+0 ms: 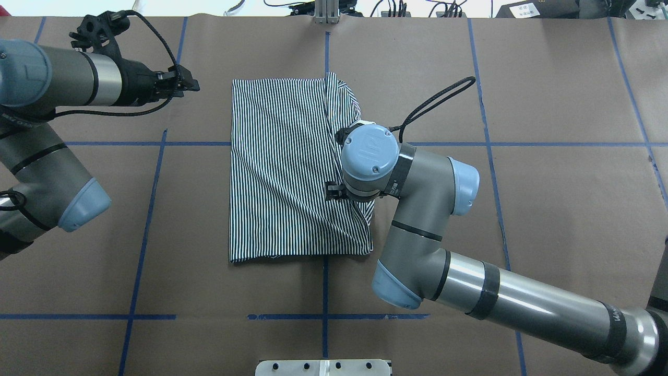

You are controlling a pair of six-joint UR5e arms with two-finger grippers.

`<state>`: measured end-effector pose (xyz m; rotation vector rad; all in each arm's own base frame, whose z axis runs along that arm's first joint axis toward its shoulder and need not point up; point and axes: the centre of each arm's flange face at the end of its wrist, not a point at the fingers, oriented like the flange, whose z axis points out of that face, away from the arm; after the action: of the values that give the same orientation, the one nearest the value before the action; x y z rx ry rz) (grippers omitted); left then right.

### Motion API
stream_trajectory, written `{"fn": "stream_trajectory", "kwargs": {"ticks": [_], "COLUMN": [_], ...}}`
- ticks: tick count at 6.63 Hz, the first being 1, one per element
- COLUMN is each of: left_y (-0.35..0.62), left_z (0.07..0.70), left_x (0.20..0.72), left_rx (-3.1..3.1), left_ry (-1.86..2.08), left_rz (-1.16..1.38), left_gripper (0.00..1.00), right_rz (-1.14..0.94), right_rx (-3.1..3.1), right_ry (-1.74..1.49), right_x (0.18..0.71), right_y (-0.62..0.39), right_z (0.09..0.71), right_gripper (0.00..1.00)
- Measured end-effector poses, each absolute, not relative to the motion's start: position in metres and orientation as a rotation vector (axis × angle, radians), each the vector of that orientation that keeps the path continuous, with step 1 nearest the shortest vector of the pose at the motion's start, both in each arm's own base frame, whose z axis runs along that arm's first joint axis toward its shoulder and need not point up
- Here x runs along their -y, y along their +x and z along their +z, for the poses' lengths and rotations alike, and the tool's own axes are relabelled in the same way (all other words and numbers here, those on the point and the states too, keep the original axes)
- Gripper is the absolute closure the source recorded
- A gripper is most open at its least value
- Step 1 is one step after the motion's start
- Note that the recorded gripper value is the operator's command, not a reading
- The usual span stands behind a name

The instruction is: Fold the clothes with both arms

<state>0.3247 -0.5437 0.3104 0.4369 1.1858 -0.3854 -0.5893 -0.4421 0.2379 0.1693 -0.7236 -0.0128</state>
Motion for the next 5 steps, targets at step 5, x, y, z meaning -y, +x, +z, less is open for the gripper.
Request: {"fn": "stream_trajectory", "kwargs": {"ticks": [5], "left_y": [0.325], "left_z": [0.311], "left_x": [0.544], "left_rx": [-1.185], "left_ry": [0.436], "left_rz": [-0.386], "left_gripper": [0.53], "right_rz": [-0.036], "right_rx": [0.679], "right_ry": [0.181], "right_x": [0.460], "right_y": [-0.592], "right_z": [0.252], "right_gripper": [0.00]}}
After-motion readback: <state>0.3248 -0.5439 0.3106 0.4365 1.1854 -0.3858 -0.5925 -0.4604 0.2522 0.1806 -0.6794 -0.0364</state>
